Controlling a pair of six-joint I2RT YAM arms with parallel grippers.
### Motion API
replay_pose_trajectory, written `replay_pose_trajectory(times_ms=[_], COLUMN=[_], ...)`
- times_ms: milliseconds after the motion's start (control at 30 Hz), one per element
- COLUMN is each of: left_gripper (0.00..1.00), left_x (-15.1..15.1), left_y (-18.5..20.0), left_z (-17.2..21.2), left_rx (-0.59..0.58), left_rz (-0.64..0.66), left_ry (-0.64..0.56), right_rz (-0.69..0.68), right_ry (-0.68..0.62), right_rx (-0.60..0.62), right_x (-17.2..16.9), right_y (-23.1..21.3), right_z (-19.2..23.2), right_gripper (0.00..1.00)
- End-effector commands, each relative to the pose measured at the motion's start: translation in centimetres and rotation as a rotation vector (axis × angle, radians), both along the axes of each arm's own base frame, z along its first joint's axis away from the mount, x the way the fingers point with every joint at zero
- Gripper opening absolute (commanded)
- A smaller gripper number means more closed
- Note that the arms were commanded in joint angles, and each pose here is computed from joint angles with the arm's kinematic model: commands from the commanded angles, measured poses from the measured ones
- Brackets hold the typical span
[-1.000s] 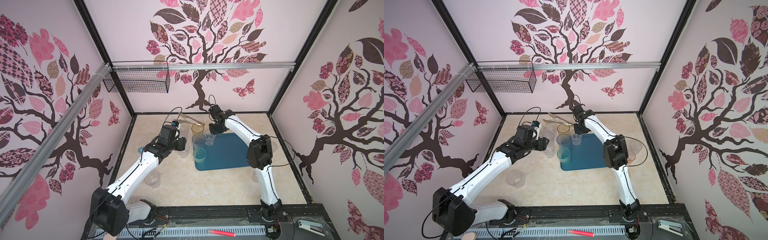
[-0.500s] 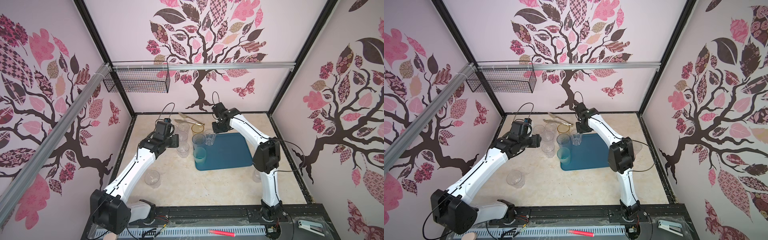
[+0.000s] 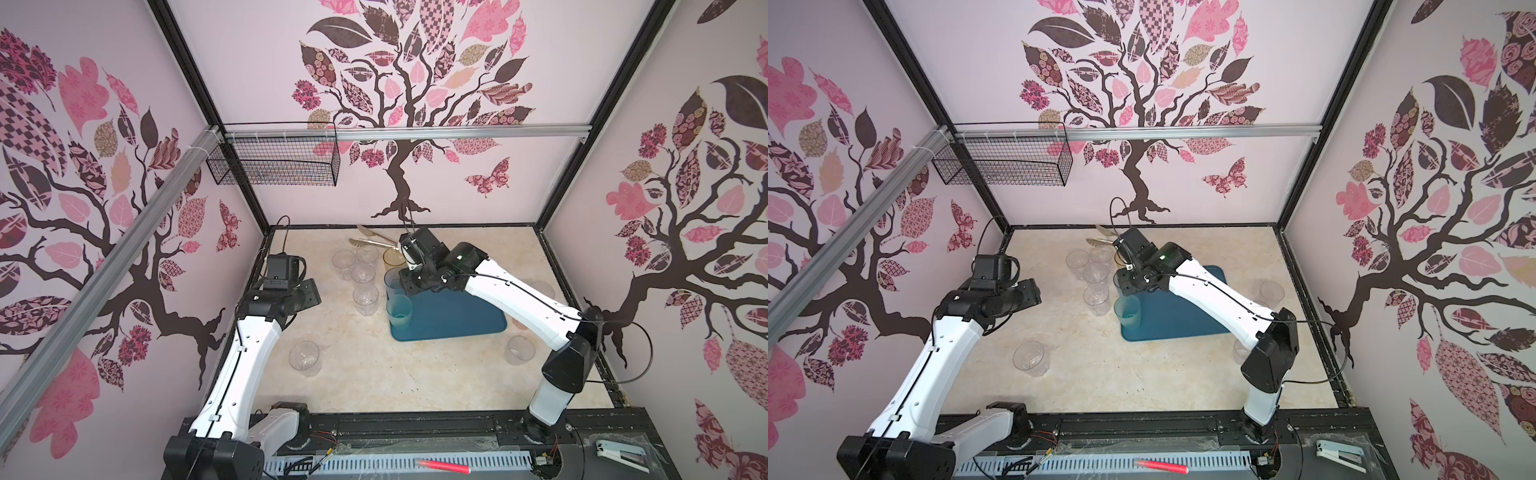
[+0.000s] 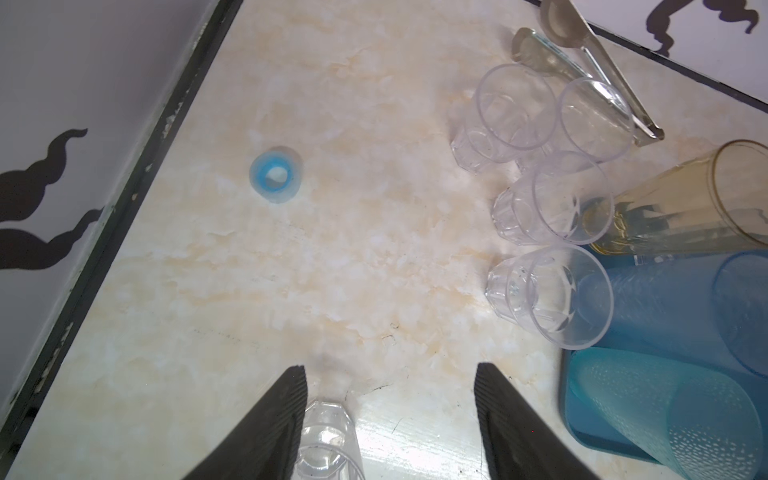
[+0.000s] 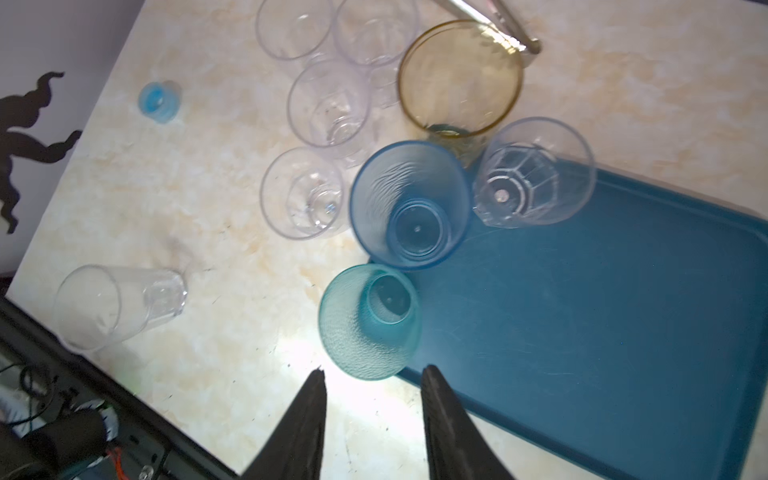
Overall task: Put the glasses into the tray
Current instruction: 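Move the right gripper back toward another clear glass nearer the robot, then lower the right gripper into the clear glass and grasp it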
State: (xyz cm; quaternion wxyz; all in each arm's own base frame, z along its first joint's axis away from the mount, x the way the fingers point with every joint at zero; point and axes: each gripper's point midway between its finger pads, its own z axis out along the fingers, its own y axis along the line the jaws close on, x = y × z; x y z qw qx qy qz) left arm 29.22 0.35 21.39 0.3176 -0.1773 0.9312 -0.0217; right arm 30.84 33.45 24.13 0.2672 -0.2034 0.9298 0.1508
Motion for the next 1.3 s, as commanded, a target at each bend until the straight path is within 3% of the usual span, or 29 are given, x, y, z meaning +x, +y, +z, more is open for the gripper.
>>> replay_pose_trajectory(times_ms=[0,233,467,733,1267], left_gripper=[0.66,0.66,0.66,0.69,0.69], left_x=[-2.2,-4.1,-2.8,-4.9,-4.8], left_y=[-0.5,1.2,3.9,6.8,6.9], left_z=[-2.1,-2.9,-5.3,-6.1,-6.3], left_rx=[-0.094,-0.074,-0.225,-0.114,-0.097], left_rz=[0.036,0.123,0.316,0.472,0.464], left_ry=[0.097,0.080,0.040,0.035,-0.008], right_rz=[0.051,0.188,0.295,0.383,0.421], right_ry=[0.025,0.075,0.142,0.221,0.240], right_rx=[0.049,0.090,0.120,0.098,0.099], right_x=[-2.3,-6.4,-9.1,-10.8,-10.6], right_y=[2.4,8.9,15.5,19.8,23.9], right_z=[0.4,-1.9,-4.5,-8.1,-12.5], right_gripper=[0.41,0.41,0.41,0.48,0.52])
